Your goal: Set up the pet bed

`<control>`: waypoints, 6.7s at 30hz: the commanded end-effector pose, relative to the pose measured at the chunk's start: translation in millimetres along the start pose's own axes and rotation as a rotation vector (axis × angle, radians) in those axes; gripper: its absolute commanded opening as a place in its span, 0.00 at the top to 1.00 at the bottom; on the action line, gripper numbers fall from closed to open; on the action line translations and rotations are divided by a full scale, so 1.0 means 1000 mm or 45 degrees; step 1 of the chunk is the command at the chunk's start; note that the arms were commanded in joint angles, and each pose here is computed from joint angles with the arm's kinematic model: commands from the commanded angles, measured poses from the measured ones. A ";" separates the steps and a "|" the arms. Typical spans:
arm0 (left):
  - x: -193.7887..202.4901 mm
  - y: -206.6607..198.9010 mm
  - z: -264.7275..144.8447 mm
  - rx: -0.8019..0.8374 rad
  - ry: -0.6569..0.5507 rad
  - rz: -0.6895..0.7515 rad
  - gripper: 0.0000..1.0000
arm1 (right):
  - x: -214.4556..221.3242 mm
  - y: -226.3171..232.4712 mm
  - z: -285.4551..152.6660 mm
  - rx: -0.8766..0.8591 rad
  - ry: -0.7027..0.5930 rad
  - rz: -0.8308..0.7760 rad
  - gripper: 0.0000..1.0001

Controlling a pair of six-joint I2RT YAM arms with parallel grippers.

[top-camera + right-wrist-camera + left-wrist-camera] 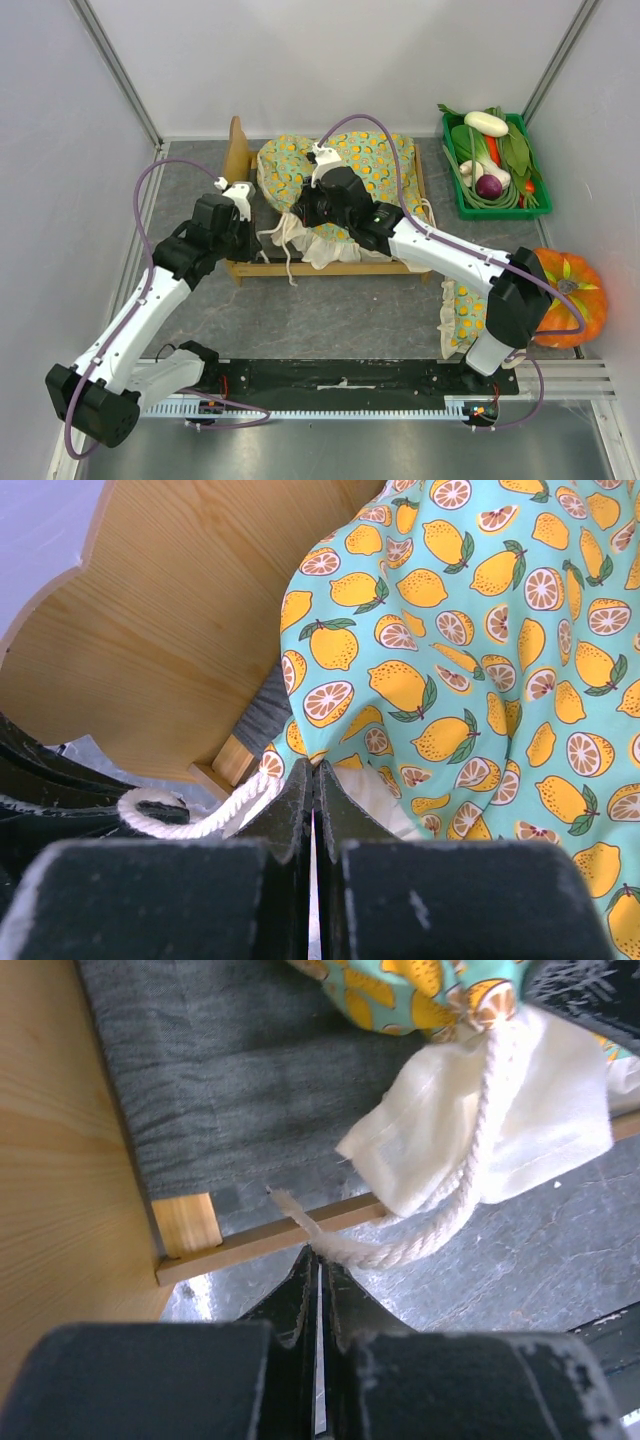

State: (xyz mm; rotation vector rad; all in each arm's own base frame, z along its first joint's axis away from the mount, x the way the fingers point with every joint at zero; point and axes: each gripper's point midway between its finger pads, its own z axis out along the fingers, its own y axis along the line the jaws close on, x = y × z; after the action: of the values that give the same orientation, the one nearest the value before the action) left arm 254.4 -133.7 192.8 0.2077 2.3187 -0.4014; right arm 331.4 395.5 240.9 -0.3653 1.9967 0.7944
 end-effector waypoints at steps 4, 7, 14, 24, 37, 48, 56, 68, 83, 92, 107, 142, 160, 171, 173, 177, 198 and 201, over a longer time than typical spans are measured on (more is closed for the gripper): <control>0.002 0.007 0.008 -0.050 0.047 0.030 0.98 | -0.013 0.020 -0.014 -0.077 -0.038 0.014 1.00; 0.005 0.006 0.022 -0.034 0.031 0.011 0.98 | -0.012 0.022 -0.014 -0.085 -0.036 0.012 1.00; 0.015 0.015 0.048 -0.084 0.042 -0.042 0.98 | -0.002 0.025 -0.008 -0.091 -0.007 0.005 1.00; 0.010 0.007 0.011 -0.054 -0.040 -0.124 0.37 | 0.019 0.027 -0.002 -0.078 0.041 -0.012 1.00; -0.047 0.012 -0.099 -0.116 -0.421 -0.134 0.13 | 0.036 0.062 0.012 -0.105 0.064 -0.039 1.00; -0.036 0.037 -0.088 -0.291 -0.390 -0.181 0.07 | 0.050 0.091 0.036 -0.083 0.051 -0.032 1.00; -0.018 0.047 -0.061 -0.344 -0.325 -0.208 0.01 | 0.112 0.086 0.059 -0.113 0.239 -0.126 0.80; -0.008 0.056 -0.026 -0.379 -0.259 -0.227 0.00 | 0.074 0.079 -0.041 -0.238 0.129 -0.268 0.19; -0.009 0.055 -0.011 -0.343 -0.231 -0.196 0.53 | 0.190 -0.003 -0.075 0.001 0.358 -0.085 0.79; 0.005 0.053 -0.012 -0.328 -0.215 -0.264 0.98 | 0.155 -0.066 -0.010 0.312 0.259 -0.263 0.86; 0.010 0.057 -0.002 -0.374 -0.193 -0.397 0.98 | 0.149 -0.021 0.038 0.001 0.246 -0.116 0.50; 0.013 0.054 0.001 -0.347 -0.210 -0.439 0.98 | 0.243 -0.010 0.050 0.227 0.380 -0.212 1.00; 0.010 0.059 0.004 -0.375 -0.225 -0.464 0.98 | 0.254 0.091 -0.075 -0.498 0.793 -0.400 1.00; 0.010 0.051 -0.005 -0.322 -0.221 -0.466 0.57 | 0.270 0.080 -0.064 -0.357 0.766 -0.464 1.00; 0.010 0.053 -0.020 -0.339 -0.240 -0.487 0.29 | 0.259 0.084 -0.055 -0.352 0.731 -0.438 1.00; 0.003 0.056 -0.058 -0.370 -0.320 -0.521 0.07 | 0.252 0.084 -0.043 -0.325 0.664 -0.387 1.00; 0.118 -0.022 -0.017 0.254 -0.009 -1.175 0.22 | 0.235 0.079 -0.060 -0.453 0.461 -0.167 1.00; 0.121 -0.024 -0.009 0.264 0.003 -1.197 0.23 | 0.231 0.082 -0.062 -0.476 0.446 -0.166 1.00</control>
State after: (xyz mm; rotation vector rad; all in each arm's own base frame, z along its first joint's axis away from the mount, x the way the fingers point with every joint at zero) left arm 148.4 -133.6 105.7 -0.7399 2.3083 -0.9454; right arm 123.4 415.5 68.1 -0.9176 2.2243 0.9647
